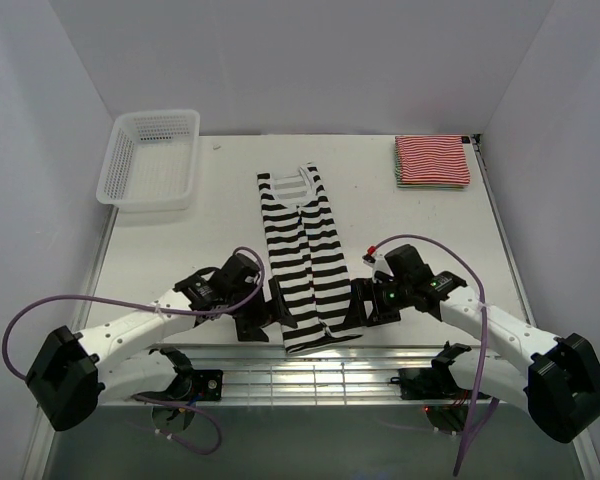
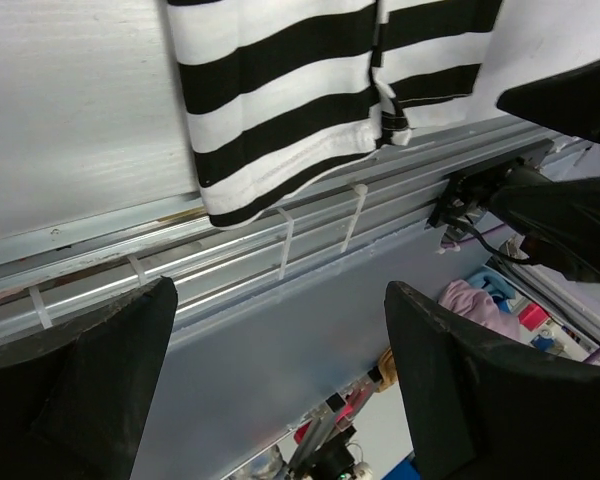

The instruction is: Fold and stack the tank tops

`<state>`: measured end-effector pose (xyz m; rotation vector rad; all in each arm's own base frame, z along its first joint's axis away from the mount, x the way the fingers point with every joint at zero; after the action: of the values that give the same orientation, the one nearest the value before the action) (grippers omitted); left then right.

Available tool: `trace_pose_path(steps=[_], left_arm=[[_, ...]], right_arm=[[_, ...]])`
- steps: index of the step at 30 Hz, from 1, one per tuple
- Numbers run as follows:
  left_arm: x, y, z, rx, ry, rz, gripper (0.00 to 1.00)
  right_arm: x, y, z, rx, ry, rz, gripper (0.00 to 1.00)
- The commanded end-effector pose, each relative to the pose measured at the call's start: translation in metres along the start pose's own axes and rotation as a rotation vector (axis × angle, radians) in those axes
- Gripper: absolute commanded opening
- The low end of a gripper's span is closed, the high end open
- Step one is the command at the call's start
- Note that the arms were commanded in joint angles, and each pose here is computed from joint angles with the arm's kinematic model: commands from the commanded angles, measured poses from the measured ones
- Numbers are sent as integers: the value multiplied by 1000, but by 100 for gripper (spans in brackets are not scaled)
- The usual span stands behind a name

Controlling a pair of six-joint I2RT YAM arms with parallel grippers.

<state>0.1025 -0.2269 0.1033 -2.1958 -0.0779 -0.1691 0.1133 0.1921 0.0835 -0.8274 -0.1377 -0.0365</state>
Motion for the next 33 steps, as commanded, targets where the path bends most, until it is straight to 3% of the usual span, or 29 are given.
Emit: trace_pose_path(steps=[1,16,27,33], left_arm=[[-10,14,4,4,-46,61,93],[-28,47,30,53,-159,123,67],[-24,61,25,35,-158,145,59],[-19,63,17,14,-141,142,42]], right_arm=[[5,-1,0,1,-4,-22,90],[7,2,-15,-29,54,-20,90],[-5,13,-23,-9,90,24,93],[-10,20,-29,-2,113,38,100]])
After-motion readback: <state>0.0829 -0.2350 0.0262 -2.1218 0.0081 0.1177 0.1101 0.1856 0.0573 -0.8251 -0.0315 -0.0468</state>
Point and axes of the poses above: each gripper's point midway between its finger pads, its own y axis out along the fingers, its own z axis along the line the jaws close on, x = y × z, the point moved 2 cm from there along -y, back along the fingers, and after that the axes turned 14 degrees about y, right-handed, at the moved point
